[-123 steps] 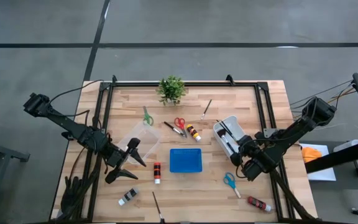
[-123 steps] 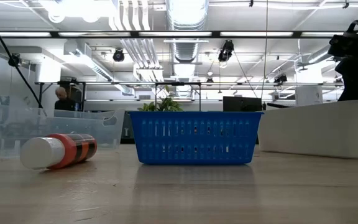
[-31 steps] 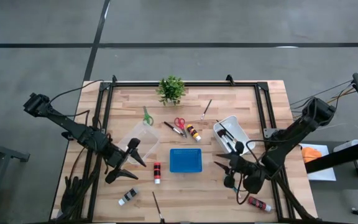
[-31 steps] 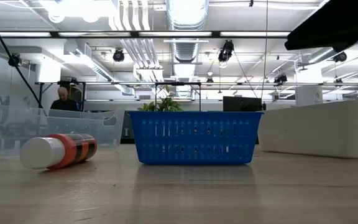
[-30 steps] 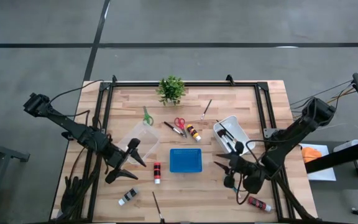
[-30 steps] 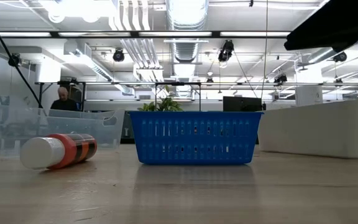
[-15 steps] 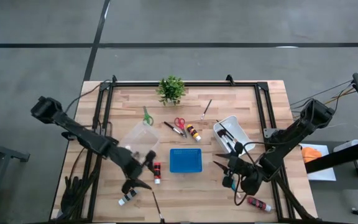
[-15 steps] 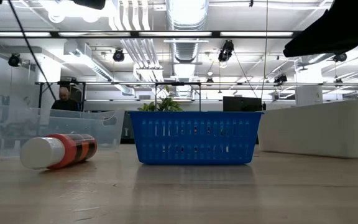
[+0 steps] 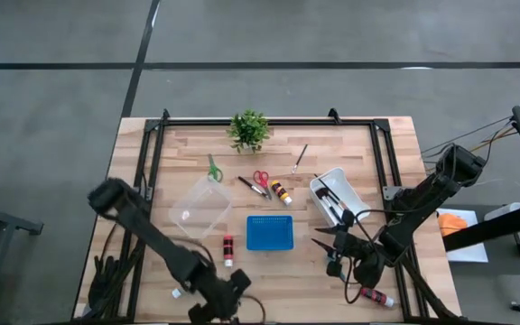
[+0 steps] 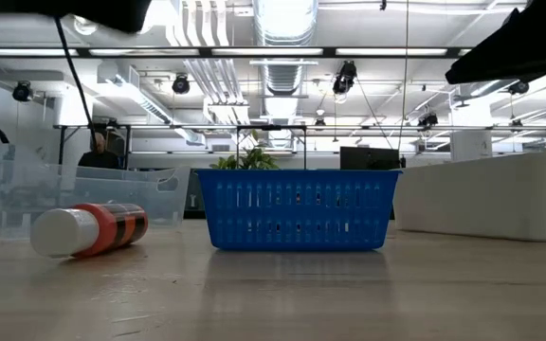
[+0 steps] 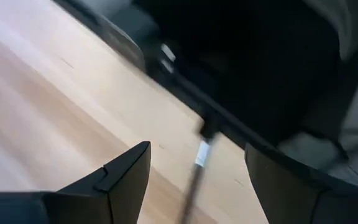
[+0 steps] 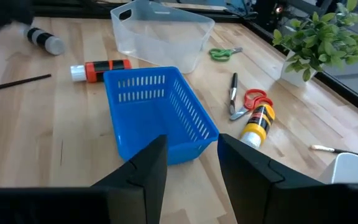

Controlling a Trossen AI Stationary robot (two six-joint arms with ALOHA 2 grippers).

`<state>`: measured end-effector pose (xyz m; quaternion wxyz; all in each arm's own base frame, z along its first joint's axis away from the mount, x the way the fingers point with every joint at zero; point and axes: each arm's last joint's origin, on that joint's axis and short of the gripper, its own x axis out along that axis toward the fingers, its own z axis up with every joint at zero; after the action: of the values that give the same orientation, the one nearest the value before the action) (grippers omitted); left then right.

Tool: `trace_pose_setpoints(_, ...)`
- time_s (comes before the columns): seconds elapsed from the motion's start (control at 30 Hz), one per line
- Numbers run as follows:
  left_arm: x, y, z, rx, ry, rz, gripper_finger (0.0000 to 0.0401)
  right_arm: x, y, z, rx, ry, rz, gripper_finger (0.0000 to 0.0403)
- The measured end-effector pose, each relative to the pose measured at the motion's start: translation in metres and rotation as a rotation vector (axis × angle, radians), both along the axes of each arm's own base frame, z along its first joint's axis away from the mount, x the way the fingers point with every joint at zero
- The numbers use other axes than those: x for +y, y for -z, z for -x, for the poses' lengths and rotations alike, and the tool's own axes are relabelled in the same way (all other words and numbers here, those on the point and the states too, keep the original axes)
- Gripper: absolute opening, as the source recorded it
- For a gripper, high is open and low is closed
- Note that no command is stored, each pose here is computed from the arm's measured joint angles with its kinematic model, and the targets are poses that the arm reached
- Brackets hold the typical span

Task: Pick & Place Paint Supplies
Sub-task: Put the eyelash brush in the white bin

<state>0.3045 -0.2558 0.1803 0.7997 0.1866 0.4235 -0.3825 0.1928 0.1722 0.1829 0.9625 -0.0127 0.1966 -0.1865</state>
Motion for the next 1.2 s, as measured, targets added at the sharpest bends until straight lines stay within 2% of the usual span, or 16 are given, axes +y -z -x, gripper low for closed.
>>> trace_pose_setpoints(0.17,-0.019,0.010,-0.011,0.056,0.050,0.090,0.0250,0.000,0.000,0.000,-0.006,0.005,0.009,0.0141)
trace_pose_setpoints(0.27,-0.020,0.015,-0.012,0.075,0.061,0.092,0.0225,0.000,0.000,0.000,-0.005,0.005,0.010,0.0141)
trace_pose_setpoints(0.53,-0.019,0.027,-0.011,0.004,0.076,0.138,0.0165,0.000,0.000,0.000,-0.006,0.005,0.009,0.0141)
trace_pose_setpoints(1.2,-0.010,0.050,-0.005,-0.094,0.075,0.214,0.0162,0.000,0.000,0.000,-0.005,0.004,0.006,0.0141)
